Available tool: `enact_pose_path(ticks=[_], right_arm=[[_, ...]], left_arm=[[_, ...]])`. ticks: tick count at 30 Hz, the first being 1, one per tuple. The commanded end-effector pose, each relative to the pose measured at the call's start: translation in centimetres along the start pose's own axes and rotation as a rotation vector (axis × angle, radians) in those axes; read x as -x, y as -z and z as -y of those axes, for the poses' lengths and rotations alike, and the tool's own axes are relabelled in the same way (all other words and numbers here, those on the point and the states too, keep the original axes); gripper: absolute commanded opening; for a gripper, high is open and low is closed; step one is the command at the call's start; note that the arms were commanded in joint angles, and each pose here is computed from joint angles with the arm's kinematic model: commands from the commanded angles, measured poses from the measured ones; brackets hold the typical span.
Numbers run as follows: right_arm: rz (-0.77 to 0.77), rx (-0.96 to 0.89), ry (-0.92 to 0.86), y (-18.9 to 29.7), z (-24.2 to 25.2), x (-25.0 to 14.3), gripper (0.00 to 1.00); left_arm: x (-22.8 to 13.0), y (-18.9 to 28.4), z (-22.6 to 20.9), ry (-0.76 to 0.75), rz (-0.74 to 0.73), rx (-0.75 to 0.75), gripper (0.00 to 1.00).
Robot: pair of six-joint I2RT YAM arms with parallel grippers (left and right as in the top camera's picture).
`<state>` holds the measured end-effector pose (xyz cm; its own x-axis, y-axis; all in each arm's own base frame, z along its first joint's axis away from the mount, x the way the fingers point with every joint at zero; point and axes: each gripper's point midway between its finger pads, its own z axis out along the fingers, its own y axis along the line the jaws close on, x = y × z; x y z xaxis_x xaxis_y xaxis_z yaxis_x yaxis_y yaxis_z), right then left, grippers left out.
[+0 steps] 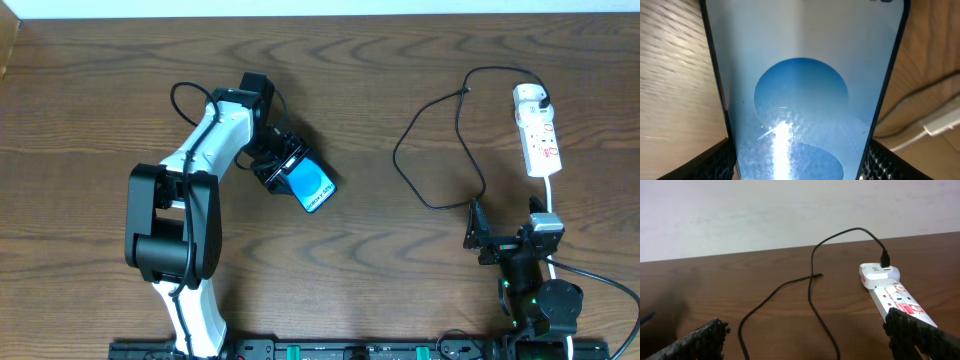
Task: Plug charger to phone and switch on socket
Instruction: 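Lift the phone with the left gripper and tilt it upright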
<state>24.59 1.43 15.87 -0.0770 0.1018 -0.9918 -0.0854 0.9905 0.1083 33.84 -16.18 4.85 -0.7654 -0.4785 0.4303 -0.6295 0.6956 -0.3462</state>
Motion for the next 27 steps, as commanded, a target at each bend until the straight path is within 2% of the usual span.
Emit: enact_pose_path(ticks=[1,27], right_arm=[[-0.002,-0.006,0.012,0.0,0.1,-0.1,0.99],[-0.002,-0.006,0.012,0.0,0.1,-0.1,0.99]], left_arm=[[-1.6,1.8,2.2,-0.037,-0.047,-0.108,0.6],[-5.9,3.4,5.8,-0.046,-0.301,-0.335,0.6]])
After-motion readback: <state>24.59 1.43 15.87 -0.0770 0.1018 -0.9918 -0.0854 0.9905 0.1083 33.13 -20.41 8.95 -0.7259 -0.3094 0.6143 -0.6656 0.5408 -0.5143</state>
